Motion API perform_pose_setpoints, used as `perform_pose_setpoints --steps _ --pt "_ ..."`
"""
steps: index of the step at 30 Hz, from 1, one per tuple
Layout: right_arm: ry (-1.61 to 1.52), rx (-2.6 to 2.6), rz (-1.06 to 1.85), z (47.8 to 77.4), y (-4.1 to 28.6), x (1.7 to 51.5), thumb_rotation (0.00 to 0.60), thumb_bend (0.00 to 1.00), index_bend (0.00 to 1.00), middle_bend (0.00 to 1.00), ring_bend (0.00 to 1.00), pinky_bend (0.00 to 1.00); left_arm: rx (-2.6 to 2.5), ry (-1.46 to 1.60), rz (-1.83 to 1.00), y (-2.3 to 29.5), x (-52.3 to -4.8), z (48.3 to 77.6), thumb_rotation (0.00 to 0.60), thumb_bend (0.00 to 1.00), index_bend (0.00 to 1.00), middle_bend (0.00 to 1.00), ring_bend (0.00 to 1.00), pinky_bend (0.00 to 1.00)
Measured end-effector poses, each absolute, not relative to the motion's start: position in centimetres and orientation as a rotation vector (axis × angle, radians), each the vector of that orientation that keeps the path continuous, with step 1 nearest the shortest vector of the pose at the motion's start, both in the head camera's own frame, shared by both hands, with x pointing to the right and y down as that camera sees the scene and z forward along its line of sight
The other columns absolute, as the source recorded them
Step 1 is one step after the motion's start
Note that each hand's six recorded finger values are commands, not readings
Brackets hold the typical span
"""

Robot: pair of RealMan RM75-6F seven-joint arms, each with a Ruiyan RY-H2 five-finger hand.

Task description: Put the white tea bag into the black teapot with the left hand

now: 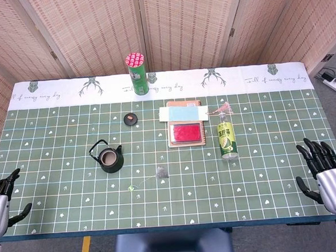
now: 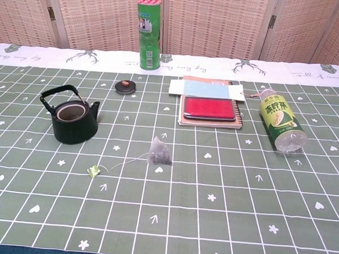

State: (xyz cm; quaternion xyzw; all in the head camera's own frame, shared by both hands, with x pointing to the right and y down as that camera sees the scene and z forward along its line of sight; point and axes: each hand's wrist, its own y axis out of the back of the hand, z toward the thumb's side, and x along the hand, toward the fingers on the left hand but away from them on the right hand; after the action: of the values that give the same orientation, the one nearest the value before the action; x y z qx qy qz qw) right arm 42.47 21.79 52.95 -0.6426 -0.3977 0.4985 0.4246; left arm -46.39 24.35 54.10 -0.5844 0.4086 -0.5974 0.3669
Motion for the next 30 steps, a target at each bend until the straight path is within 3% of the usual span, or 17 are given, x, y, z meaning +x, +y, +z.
perform_pose_setpoints --steps 7,9,11,12,15,16,18,22,30 --pt "-1.004 -1.614 1.227 52.3 22.1 42.6 0.6 0.42 0.0 0.0 0.0 0.0 -1.52 1.032 -1.516 24.3 -45.7 54.3 0.6 0.21 0.01 0.19 0.23 0.36" --pt "-1.014 -1.612 1.22 52.0 22.2 42.8 0.6 0.42 0.0 0.0 0.0 0.0 -1.549 1.019 -1.481 24.3 -45.0 54.6 0.6 0.21 0.0 0.24 0.29 0.48" --pt "-1.026 -1.608 1.205 51.5 22.3 42.9 0.6 0.42 0.0 0.0 0.0 0.0 -1.602 1.011 -1.45 24.4 -44.2 54.9 0.6 0.21 0.0 0.34 0.41 0.65" --pt "-1.031 -1.606 1.199 51.4 22.4 42.9 0.6 0.42 0.0 0.0 0.0 0.0 -1.654 1.011 -1.438 24.5 -43.8 55.3 0.6 0.21 0.0 0.42 0.52 0.75" --pt "-1.045 -1.607 1.181 50.9 22.5 43.0 0.6 0.42 0.0 0.0 0.0 0.0 -1.818 0.995 -1.423 24.6 -42.2 56.4 0.6 0.22 0.07 0.8 0.89 0.98" --pt "-1.045 -1.611 1.174 50.8 22.5 43.0 0.6 0.42 0.0 0.0 0.0 0.0 -1.868 0.983 -1.419 24.5 -41.5 56.7 0.6 0.22 0.1 0.9 0.96 1.0" --pt "-1.043 -1.614 1.164 50.7 22.4 42.9 0.6 0.42 0.0 0.0 0.0 0.0 -1.975 0.942 -1.414 24.4 -39.6 57.4 0.6 0.22 0.15 0.99 1.0 1.0" --pt "-1.03 -1.639 1.156 51.1 22.1 42.6 0.6 0.42 0.0 0.0 0.0 0.0 -2.071 0.841 -1.435 24.1 -36.5 58.2 0.6 0.22 0.25 1.0 1.0 1.0" --pt "-1.048 -1.655 1.126 50.6 21.9 42.8 0.6 0.42 0.0 0.0 0.0 0.0 -2.134 0.816 -1.516 22.5 -32.5 60.6 0.6 0.28 0.36 1.0 1.0 1.0"
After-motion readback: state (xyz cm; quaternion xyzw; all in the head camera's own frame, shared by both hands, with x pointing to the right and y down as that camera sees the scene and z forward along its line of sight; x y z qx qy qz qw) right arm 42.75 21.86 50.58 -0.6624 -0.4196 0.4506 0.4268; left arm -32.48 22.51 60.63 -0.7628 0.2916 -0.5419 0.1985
